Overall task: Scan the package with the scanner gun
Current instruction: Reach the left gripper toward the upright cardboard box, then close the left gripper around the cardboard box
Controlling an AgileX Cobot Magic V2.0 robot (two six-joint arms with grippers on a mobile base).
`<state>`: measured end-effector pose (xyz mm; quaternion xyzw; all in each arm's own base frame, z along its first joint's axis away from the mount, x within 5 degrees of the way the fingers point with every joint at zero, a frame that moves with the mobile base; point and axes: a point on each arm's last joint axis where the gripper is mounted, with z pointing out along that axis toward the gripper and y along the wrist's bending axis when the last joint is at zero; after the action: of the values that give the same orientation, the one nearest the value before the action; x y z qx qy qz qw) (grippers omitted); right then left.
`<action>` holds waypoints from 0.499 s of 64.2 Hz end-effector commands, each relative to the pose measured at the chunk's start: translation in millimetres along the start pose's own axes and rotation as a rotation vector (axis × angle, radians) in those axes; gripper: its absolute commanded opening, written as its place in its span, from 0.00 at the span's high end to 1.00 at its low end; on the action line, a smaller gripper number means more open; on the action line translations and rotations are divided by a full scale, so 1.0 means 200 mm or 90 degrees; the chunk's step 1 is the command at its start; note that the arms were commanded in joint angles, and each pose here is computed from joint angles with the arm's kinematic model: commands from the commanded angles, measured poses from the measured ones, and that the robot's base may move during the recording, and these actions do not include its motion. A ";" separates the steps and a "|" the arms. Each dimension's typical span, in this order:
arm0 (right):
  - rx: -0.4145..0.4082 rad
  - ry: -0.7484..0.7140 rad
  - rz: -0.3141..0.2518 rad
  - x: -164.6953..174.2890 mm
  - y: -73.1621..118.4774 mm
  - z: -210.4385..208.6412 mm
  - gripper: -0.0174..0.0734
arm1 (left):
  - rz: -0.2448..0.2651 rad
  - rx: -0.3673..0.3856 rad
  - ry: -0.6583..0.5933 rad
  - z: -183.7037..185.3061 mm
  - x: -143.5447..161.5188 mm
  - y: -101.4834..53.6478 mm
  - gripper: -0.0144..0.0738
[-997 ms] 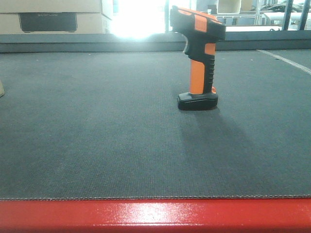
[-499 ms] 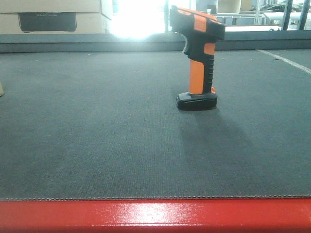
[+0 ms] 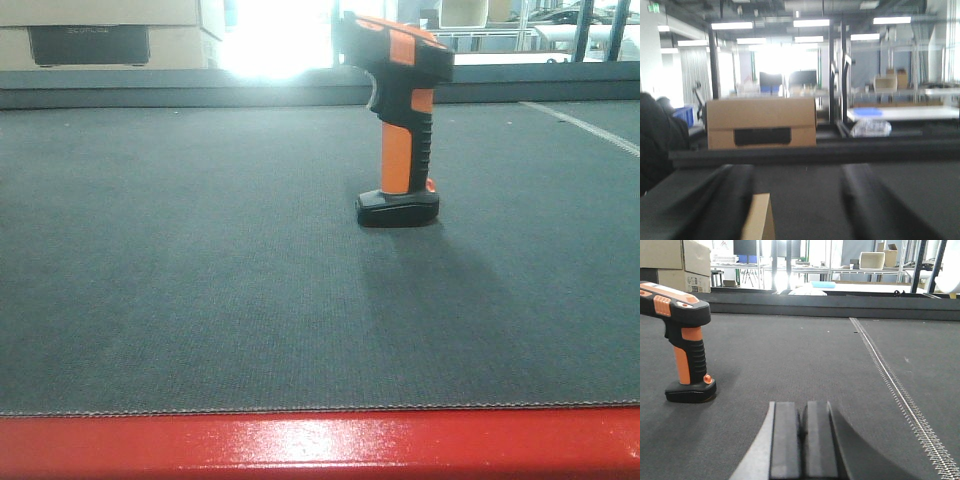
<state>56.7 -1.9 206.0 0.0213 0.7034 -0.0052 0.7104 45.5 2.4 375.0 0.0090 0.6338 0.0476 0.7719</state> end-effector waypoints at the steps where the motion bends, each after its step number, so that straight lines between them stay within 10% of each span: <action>1: 0.005 -0.020 -0.003 -0.01 0.00 0.00 0.98 | 0.002 0.006 0.075 0.09 -0.05 0.00 0.29; 32: 0.005 -0.020 -0.003 -0.01 0.00 0.00 0.98 | 0.026 0.025 0.533 0.92 -0.13 0.05 0.20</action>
<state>56.7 -1.9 206.0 0.0213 0.7034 -0.0052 0.7104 199.8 11.4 430.6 0.0130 0.8824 0.0415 0.4684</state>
